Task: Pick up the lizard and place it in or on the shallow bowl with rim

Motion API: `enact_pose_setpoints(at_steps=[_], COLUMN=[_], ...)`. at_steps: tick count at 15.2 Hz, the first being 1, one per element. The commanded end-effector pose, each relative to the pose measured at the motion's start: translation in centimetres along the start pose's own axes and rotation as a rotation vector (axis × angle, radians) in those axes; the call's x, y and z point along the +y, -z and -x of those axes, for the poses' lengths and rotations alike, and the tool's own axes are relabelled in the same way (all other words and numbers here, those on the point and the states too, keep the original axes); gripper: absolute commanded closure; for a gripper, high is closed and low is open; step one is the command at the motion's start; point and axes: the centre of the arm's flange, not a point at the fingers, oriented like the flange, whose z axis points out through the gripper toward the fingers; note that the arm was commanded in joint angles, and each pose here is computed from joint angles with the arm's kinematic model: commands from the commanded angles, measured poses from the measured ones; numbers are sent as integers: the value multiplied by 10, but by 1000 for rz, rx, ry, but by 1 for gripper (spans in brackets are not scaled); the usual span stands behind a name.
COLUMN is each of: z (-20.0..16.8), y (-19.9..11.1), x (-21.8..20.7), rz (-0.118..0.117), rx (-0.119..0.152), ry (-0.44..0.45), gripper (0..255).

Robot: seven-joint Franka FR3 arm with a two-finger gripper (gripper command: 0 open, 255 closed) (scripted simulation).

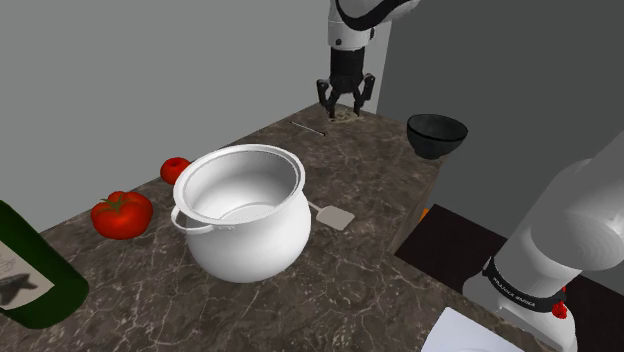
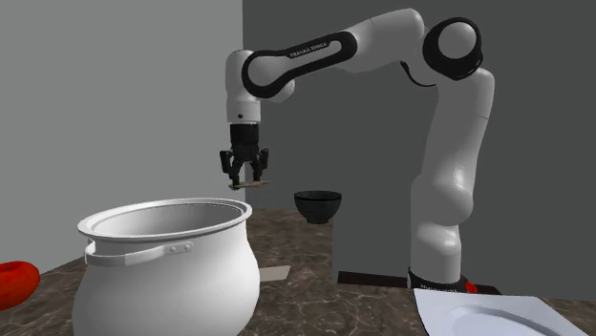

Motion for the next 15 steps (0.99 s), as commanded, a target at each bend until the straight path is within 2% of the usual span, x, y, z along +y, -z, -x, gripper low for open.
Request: enact_pose_setpoints(at_steps=[1, 2, 15], z=[-1, -1, -11], y=[10, 14, 11], x=[1, 1, 172], rz=[0, 0, 0], rx=[0, 0, 0], ry=[0, 0, 0], gripper=[255, 255, 255])
